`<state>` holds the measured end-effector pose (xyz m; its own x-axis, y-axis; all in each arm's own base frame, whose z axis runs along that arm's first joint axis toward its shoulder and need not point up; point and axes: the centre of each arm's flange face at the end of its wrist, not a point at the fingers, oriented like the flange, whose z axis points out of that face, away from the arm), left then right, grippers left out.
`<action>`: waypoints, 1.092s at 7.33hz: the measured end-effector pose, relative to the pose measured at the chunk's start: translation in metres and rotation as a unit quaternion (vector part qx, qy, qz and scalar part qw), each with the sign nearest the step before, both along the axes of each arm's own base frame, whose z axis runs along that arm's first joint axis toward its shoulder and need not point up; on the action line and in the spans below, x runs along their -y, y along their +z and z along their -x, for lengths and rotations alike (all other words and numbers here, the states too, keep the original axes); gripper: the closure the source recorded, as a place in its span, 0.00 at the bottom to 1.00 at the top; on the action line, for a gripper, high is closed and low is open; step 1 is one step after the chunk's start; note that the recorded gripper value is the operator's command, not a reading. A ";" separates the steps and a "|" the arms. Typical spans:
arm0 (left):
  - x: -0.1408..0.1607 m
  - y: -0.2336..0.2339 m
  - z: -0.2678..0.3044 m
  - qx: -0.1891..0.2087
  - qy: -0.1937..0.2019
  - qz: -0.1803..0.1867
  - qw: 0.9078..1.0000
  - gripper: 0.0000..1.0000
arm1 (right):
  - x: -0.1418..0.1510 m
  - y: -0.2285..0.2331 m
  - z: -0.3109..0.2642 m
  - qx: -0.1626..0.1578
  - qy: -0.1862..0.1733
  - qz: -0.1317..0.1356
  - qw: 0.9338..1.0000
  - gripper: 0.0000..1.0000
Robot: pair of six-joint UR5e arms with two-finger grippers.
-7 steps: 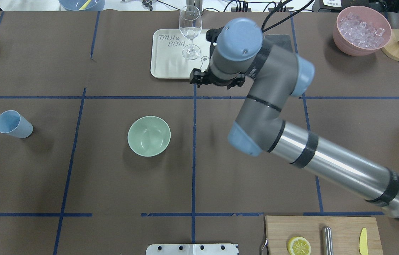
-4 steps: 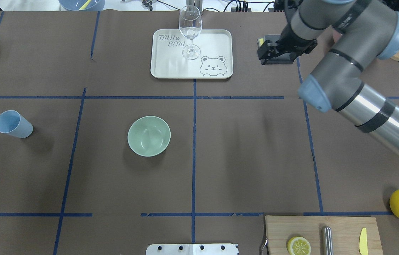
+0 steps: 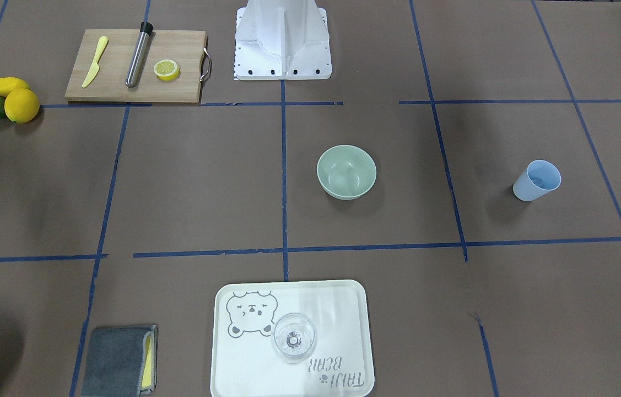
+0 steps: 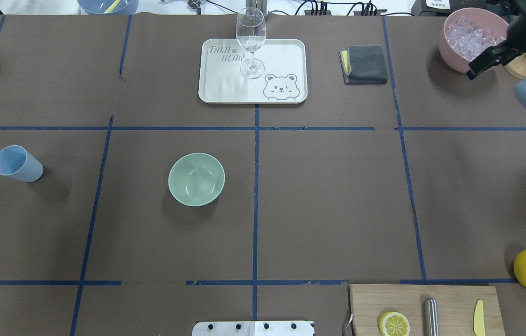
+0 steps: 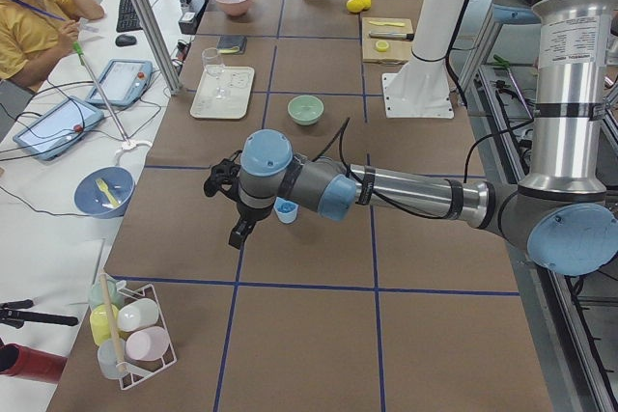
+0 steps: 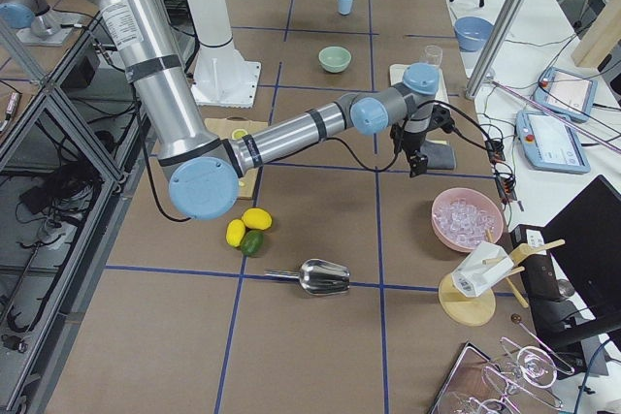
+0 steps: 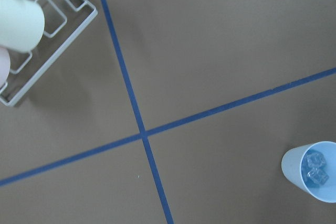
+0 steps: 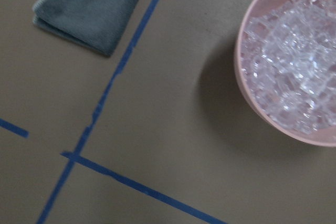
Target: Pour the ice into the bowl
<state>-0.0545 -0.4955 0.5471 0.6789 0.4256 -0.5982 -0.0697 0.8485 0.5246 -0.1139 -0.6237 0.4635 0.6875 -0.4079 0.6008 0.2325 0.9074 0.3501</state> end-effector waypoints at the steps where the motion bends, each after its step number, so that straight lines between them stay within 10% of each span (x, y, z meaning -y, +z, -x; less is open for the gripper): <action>1: 0.002 -0.013 0.000 -0.003 -0.003 -0.058 0.998 0.00 | -0.009 0.031 -0.039 -0.007 -0.001 0.014 1.000 0.00; 5: 0.003 -0.062 -0.045 -0.110 -0.095 -0.082 0.986 0.00 | -0.042 0.089 -0.089 -0.012 0.015 0.055 0.998 0.00; 8: -0.005 -0.074 -0.155 -0.118 -0.148 -0.052 0.980 0.00 | -0.047 0.094 -0.091 -0.009 0.016 0.061 0.998 0.00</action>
